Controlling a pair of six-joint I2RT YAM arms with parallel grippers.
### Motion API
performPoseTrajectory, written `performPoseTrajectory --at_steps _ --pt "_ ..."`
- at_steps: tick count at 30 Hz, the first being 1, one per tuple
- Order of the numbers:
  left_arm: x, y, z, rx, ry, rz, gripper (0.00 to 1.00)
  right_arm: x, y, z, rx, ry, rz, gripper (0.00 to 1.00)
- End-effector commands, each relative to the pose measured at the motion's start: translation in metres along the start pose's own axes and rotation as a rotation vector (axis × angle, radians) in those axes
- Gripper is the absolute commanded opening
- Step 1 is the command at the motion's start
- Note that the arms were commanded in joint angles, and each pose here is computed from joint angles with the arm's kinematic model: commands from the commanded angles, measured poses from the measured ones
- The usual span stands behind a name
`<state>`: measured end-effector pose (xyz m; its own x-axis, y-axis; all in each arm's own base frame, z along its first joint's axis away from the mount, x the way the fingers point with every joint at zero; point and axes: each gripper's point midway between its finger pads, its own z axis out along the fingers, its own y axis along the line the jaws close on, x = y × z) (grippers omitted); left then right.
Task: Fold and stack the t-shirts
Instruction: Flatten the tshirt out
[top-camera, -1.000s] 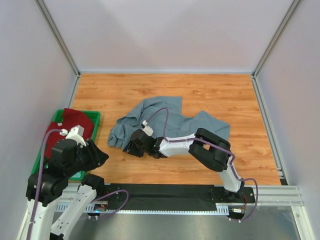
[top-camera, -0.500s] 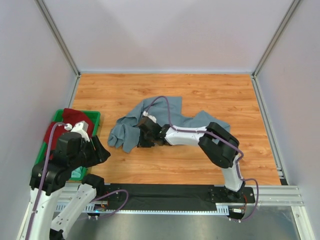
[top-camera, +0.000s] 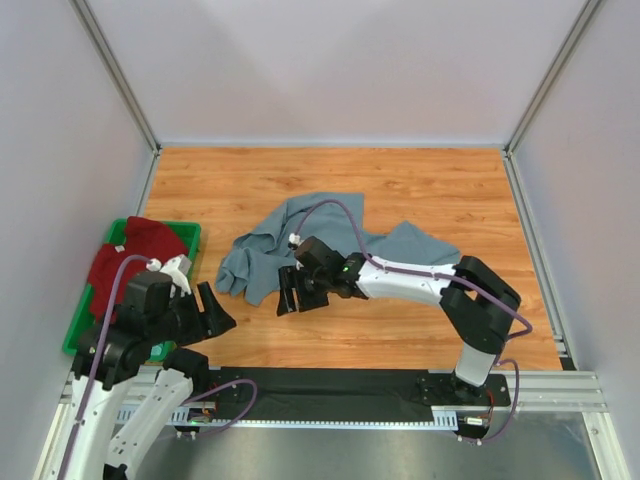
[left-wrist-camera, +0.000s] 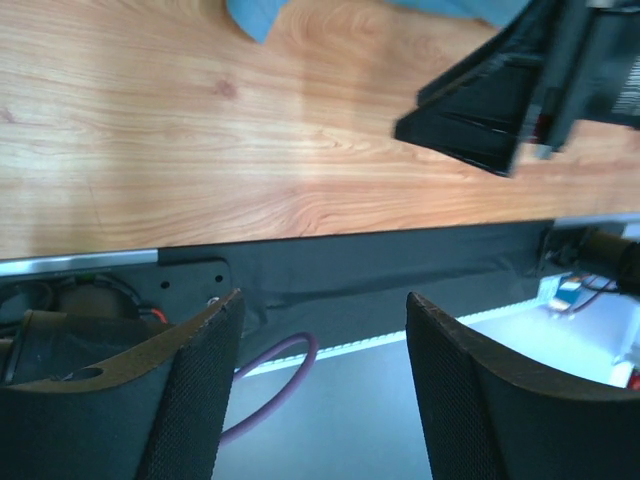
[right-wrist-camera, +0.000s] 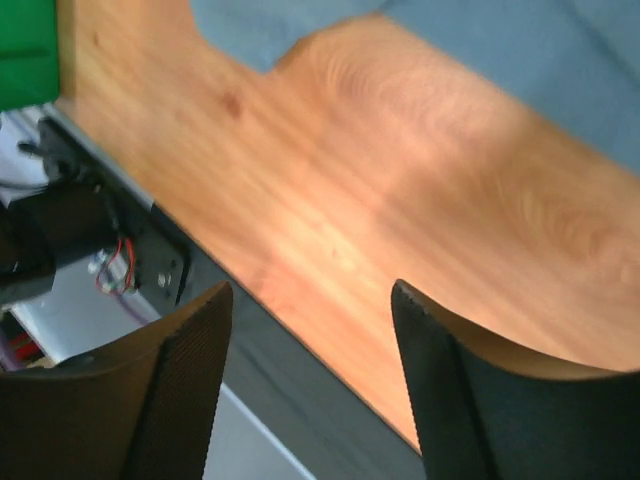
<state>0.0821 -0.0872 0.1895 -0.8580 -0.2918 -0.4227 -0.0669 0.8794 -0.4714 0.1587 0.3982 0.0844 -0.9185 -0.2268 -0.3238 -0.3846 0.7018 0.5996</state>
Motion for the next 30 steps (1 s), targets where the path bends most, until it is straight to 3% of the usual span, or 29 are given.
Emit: performPoseTrajectory --at_steps 1,5,10,13,18,22,25,27,28,29,30 --pt "0.014 0.005 -0.021 -0.012 -0.035 -0.119 0.71 -0.051 0.026 0.016 -0.004 -0.183 0.035 0.68" --pt "0.026 0.007 -0.036 0.020 -0.068 -0.153 0.71 -0.069 0.045 0.044 -0.042 -0.215 0.069 0.75" --pt "0.034 -0.002 -0.034 0.072 -0.021 -0.182 0.70 -0.083 0.043 0.067 0.097 -0.336 -0.040 0.70" --pt "0.026 -0.006 -0.038 0.087 -0.066 -0.209 0.70 -0.082 0.032 0.078 0.174 -0.338 -0.044 0.66" --pt "0.023 -0.002 -0.044 0.097 -0.143 -0.268 0.70 -0.083 0.038 0.093 0.170 -0.346 -0.053 0.68" --pt "0.032 0.003 -0.046 0.092 -0.139 -0.289 0.71 -0.084 0.023 0.098 0.302 -0.328 -0.058 0.66" --pt "0.038 0.006 -0.046 0.074 -0.116 -0.292 0.71 -0.094 0.016 0.099 0.363 -0.355 -0.070 0.59" --pt "0.039 0.007 -0.046 0.069 -0.110 -0.291 0.70 -0.099 0.014 0.101 0.383 -0.374 -0.078 0.48" --pt "0.040 0.007 -0.046 0.070 -0.109 -0.289 0.71 -0.098 0.010 0.100 0.404 -0.362 -0.086 0.41" --pt "0.038 0.006 -0.046 0.076 -0.114 -0.287 0.71 -0.096 0.008 0.100 0.415 -0.347 -0.096 0.23" --pt "0.037 0.005 -0.046 0.081 -0.118 -0.282 0.71 -0.096 0.009 0.097 0.421 -0.341 -0.104 0.15"
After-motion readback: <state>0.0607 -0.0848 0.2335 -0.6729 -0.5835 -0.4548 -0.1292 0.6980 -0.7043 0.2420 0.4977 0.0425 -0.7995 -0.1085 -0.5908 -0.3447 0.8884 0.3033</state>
